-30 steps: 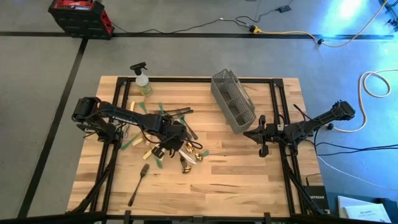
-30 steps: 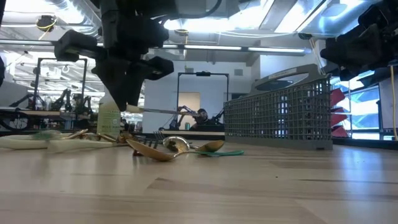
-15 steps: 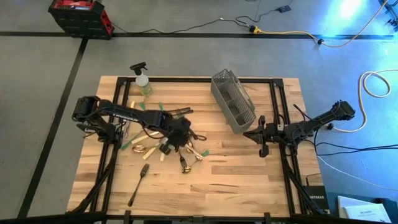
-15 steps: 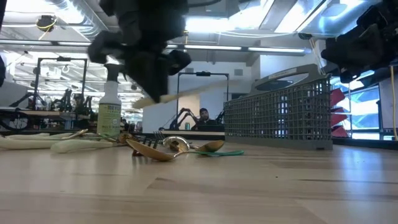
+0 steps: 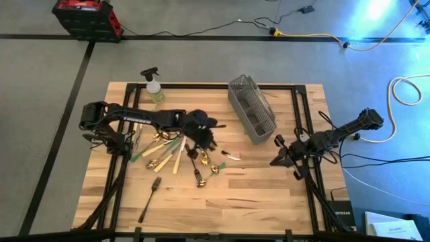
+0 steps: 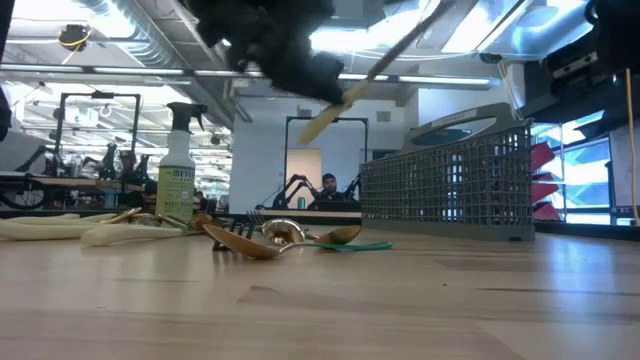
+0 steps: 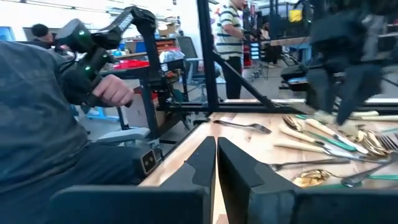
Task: Sort silverware
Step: Put the yellow table knife into the silverware basket
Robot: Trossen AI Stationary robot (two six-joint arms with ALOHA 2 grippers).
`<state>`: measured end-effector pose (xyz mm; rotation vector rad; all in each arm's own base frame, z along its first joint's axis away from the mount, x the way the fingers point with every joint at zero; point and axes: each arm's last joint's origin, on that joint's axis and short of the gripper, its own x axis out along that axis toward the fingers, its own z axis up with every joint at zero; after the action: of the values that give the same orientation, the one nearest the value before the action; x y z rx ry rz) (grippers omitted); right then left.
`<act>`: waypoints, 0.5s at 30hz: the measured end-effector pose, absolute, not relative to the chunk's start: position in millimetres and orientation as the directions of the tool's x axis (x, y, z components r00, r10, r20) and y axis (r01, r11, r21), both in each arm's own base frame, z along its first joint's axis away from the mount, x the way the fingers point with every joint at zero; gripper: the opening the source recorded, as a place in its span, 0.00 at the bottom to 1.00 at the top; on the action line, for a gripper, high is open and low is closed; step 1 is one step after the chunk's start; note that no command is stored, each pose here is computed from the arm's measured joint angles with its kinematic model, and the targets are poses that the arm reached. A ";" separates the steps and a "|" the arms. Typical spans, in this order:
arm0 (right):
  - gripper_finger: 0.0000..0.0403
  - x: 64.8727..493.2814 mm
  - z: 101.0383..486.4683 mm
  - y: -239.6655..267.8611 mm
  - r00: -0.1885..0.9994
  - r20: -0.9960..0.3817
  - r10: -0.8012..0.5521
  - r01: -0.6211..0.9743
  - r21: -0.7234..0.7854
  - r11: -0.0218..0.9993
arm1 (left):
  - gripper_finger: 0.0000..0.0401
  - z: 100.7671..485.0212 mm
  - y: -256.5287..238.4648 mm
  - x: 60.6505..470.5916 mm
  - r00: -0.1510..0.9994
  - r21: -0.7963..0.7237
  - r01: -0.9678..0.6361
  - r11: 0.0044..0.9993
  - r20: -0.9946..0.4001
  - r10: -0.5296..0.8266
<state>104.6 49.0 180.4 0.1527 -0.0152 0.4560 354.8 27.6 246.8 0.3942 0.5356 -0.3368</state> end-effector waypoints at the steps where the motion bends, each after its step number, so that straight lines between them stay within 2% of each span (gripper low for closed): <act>1: 0.00 104.7 180.3 48.9 0.899 0.048 0.435 -0.437 0.143 0.888 | 0.11 252.3 31.4 358.1 0.847 0.301 0.377 0.876 -0.496 -0.195; 5: 0.00 105.0 180.2 48.2 0.910 0.046 0.411 -0.413 0.121 0.902 | 0.11 278.3 52.7 367.6 0.967 0.366 0.193 0.910 -0.226 -0.114; 8: 0.00 105.2 180.2 47.8 0.917 0.046 0.397 -0.399 0.095 0.912 | 0.11 294.3 74.7 370.7 1.000 0.358 0.025 0.934 -0.012 -0.022; 11: 0.00 105.5 179.5 47.1 0.926 0.038 0.375 -0.377 0.078 0.923 | 0.11 299.3 98.4 373.3 0.983 0.317 -0.120 0.941 0.168 0.069; 15: 0.00 105.6 179.4 47.0 0.928 0.037 0.370 -0.372 0.065 0.926 | 0.11 287.3 132.3 377.3 0.905 0.226 -0.300 0.927 0.373 0.202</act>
<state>105.6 47.0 179.4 0.0710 -0.0240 0.3804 377.3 132.3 287.3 0.2836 -0.3529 0.2625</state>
